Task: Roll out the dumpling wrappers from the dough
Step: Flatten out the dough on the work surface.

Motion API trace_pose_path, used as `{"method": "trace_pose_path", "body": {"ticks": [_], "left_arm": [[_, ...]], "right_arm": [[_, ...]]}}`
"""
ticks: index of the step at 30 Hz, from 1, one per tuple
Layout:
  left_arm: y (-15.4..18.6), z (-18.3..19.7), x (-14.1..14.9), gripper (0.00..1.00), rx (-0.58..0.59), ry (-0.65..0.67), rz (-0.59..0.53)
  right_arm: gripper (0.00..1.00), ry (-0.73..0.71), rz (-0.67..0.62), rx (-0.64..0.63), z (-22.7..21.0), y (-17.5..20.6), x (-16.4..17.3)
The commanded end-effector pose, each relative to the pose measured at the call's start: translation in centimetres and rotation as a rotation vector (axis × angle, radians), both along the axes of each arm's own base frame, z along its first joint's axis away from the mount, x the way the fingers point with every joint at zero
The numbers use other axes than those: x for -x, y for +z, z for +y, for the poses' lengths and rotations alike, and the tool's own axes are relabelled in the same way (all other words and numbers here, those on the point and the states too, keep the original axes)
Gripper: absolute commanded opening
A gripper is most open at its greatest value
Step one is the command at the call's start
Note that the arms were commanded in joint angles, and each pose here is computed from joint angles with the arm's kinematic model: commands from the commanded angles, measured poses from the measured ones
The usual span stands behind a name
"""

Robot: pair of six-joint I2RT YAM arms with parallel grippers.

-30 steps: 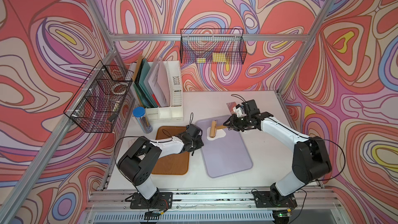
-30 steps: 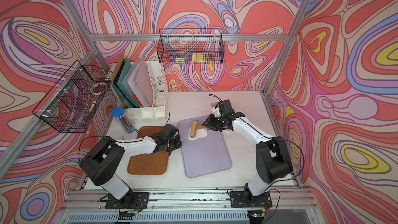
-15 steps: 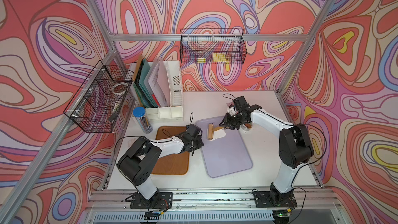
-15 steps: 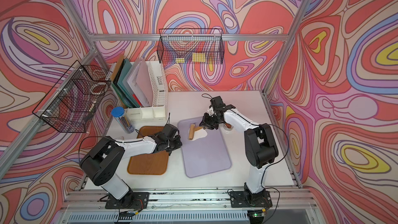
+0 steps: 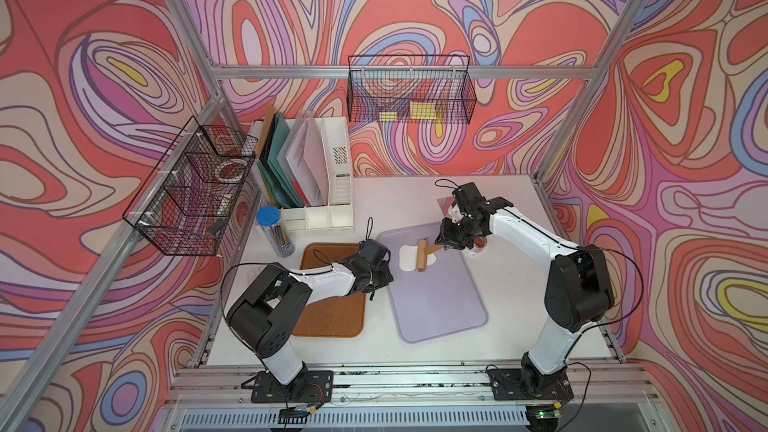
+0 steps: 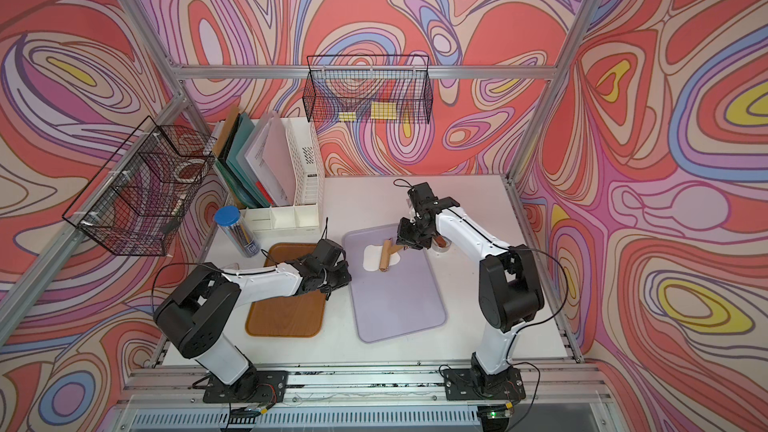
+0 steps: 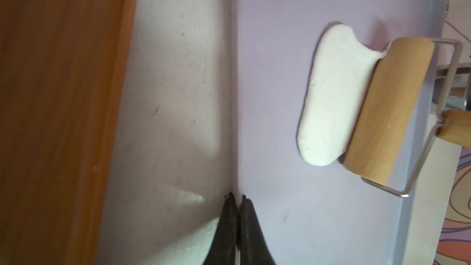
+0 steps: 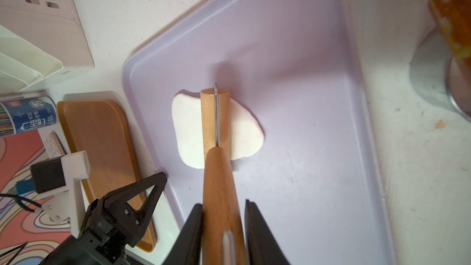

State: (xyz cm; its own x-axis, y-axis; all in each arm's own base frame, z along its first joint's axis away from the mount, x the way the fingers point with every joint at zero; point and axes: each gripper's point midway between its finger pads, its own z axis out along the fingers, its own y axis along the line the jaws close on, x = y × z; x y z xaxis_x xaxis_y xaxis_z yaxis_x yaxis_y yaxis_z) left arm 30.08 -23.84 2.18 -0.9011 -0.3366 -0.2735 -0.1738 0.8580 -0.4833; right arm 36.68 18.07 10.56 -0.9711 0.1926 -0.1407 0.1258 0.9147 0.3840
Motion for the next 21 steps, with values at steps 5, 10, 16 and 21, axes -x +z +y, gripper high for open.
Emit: {"method": "trace_pose_path", "body": {"ticks": [5,10,16,21], "left_arm": [[-2.2,1.0,2.5,0.0,-0.048,-0.028,0.092],[-2.1,1.0,2.5,0.0,-0.048,-0.024,0.088],[-2.1,1.1,2.6,0.0,-0.05,-0.024,0.089],[-2.0,1.2,2.6,0.0,-0.05,-0.024,0.085]], "right_arm": [[0.0,-0.079,0.301,0.749,-17.1,-7.7,7.0],[0.0,-0.091,0.323,0.733,-18.1,-7.9,7.6],[0.0,-0.115,0.317,0.709,-18.7,-7.7,7.8],[0.0,-0.117,0.211,0.59,-16.8,-5.5,5.9]]}}
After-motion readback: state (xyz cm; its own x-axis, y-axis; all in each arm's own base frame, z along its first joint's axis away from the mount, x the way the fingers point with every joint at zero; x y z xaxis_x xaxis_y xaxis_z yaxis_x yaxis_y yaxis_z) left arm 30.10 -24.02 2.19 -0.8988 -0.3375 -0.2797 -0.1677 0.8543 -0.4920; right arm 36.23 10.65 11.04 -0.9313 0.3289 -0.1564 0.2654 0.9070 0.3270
